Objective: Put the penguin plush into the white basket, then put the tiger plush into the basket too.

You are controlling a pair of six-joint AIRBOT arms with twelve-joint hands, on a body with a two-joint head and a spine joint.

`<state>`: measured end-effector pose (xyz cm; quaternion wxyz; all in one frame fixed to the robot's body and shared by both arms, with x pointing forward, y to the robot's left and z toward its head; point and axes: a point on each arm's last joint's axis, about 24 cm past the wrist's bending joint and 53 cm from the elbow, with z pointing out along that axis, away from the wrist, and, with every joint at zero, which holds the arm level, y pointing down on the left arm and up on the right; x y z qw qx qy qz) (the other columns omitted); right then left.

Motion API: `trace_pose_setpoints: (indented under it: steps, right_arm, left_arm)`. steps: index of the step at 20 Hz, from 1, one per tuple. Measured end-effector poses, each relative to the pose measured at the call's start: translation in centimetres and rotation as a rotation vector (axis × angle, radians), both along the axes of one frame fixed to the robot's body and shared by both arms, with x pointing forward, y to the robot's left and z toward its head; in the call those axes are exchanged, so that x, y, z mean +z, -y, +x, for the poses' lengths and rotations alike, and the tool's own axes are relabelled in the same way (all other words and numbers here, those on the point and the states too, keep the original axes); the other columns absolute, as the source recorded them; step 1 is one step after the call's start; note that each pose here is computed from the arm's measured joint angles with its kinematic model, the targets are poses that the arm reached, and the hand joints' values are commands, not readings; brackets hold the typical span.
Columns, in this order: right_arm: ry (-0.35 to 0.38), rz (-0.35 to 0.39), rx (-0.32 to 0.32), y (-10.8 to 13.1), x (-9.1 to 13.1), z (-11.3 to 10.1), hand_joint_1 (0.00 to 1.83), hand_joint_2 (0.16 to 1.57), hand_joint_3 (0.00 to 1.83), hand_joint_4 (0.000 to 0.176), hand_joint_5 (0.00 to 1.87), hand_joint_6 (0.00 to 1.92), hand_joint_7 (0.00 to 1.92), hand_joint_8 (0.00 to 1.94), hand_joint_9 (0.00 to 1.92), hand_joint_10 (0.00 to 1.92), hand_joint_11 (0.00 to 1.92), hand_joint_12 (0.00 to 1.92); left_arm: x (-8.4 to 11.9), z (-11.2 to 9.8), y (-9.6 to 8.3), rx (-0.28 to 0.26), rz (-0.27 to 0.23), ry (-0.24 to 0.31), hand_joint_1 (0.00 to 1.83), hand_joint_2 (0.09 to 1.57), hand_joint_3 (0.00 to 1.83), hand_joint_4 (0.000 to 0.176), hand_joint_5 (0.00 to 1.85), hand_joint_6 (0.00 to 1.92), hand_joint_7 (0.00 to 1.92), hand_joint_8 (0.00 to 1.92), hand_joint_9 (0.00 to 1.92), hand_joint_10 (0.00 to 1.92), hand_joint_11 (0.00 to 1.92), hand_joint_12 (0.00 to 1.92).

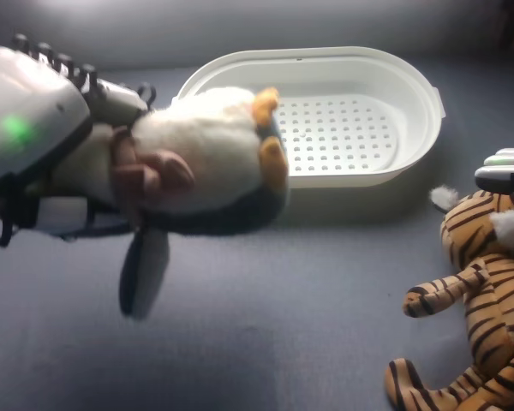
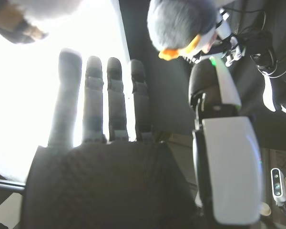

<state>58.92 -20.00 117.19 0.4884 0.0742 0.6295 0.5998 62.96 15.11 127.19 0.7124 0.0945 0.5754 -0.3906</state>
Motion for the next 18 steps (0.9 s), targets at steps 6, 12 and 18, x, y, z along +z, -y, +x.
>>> trace_pose_setpoints:
  steps: [6, 12, 18]
  right_arm:
    - [0.001, 0.000, 0.000, 0.0, 0.0, 0.0, 0.63, 1.20, 0.00, 0.000, 0.41, 0.00, 0.36, 0.00, 0.36, 0.01, 0.41, 0.03]
    - [-0.007, -0.004, 0.005, -0.1, -0.6, 0.0, 0.64, 1.19, 0.00, 0.004, 0.41, 0.00, 0.35, 0.00, 0.35, 0.00, 0.39, 0.02]
    - [-0.012, -0.002, 0.000, 0.0, -0.7, 0.2, 0.63, 1.20, 0.00, 0.028, 0.40, 0.00, 0.34, 0.00, 0.34, 0.00, 0.39, 0.02]
  left_arm:
    - [2.1, 5.1, 1.6, 0.035, -0.016, -0.004, 1.38, 1.08, 0.00, 0.000, 0.99, 0.95, 1.07, 0.72, 0.99, 1.09, 0.87, 1.10]
    - [2.3, 9.0, 1.6, 0.084, -0.060, -0.089, 0.92, 0.93, 0.00, 0.060, 0.51, 0.02, 0.59, 0.03, 0.62, 0.15, 0.33, 1.09]
    - [1.0, 10.6, 2.0, 0.099, -0.088, -0.166, 0.78, 0.83, 0.00, 0.176, 0.05, 0.00, 0.07, 0.00, 0.13, 0.00, 0.00, 0.58]
